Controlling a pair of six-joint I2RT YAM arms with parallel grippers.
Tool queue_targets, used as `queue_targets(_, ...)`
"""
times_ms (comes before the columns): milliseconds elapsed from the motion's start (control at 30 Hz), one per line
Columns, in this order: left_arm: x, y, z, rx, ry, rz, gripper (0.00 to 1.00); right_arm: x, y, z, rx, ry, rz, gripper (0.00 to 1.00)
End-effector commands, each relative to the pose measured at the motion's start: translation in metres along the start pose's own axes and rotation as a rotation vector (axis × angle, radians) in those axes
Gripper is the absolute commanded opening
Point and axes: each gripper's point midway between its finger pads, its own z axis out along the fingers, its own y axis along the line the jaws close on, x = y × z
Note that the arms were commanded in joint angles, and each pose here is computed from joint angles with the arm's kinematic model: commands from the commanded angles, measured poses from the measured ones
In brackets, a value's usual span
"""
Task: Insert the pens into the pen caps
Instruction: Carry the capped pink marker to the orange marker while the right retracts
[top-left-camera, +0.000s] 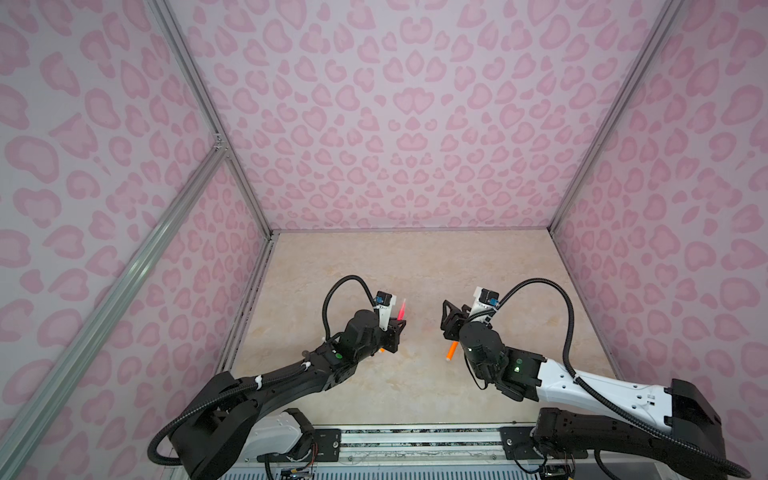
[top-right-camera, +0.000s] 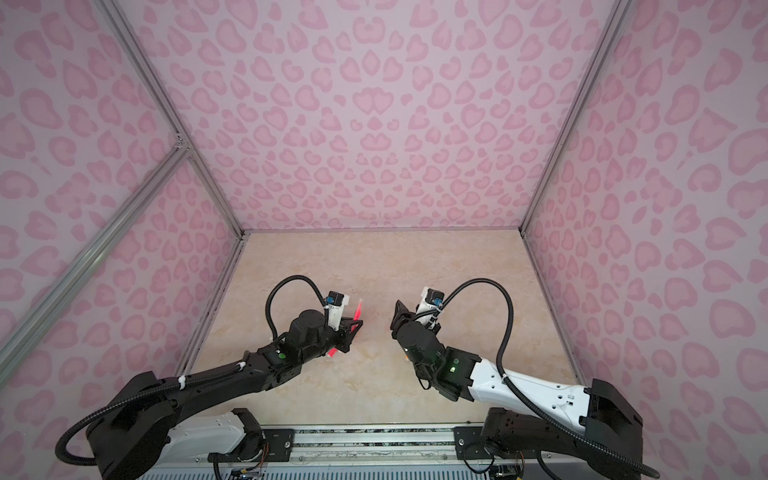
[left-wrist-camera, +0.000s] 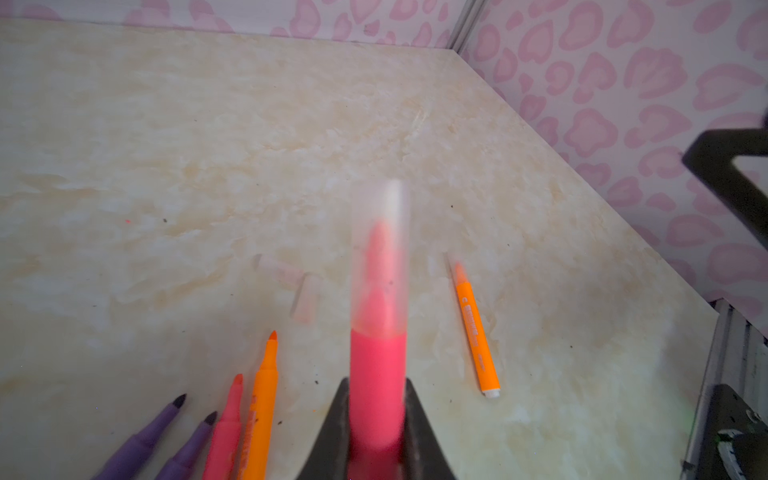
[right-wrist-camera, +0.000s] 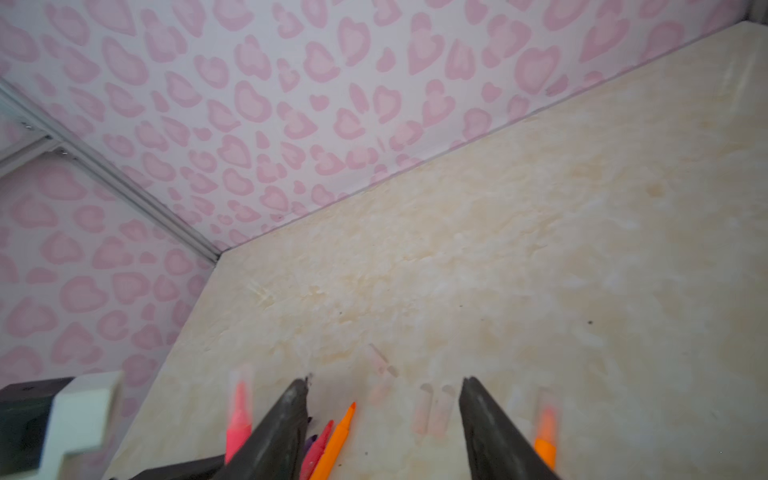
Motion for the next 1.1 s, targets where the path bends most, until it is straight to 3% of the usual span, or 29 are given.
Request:
queue_targets(0,-0.003,-0.023,0.017,0.038,0.022,0.053,0.03,-0.007,-0.042,0.003,0.129,0.000,-0.024,0.60)
queue_targets(167,0.023,-0.034,0.057,0.045,0.164,0.053,0.03,-0.027,-0.115,-0.007,0.365,-0.056,-0.074,0.59)
queue_targets(333,0.042,-0.044,0.084,0.051,0.266,0.066,0.03,-0.045,-0.153,-0.021,0.441,-0.169,-0.126,0.62)
queue_targets(533,0.064,-0.057,0.106,0.021,0.340,0.103,0.03,-0.045,-0.213,-0.032,0.582,-0.236,-0.102,0.63)
queue_targets(567,0.065,-0.054,0.109,-0.007,0.351,0.110,0.03,-0.043,-0.226,-0.036,0.618,-0.246,-0.052,0.63)
queue_targets(733,0.070,-0.040,0.119,-0.089,0.368,0.121,0.03,-0.038,-0.240,-0.036,0.571,-0.220,0.017,0.64)
queue_targets(1067,0.083,-0.052,0.131,-0.029,0.408,0.107,0.03,-0.034,-0.237,-0.037,0.515,-0.228,0.034,0.65)
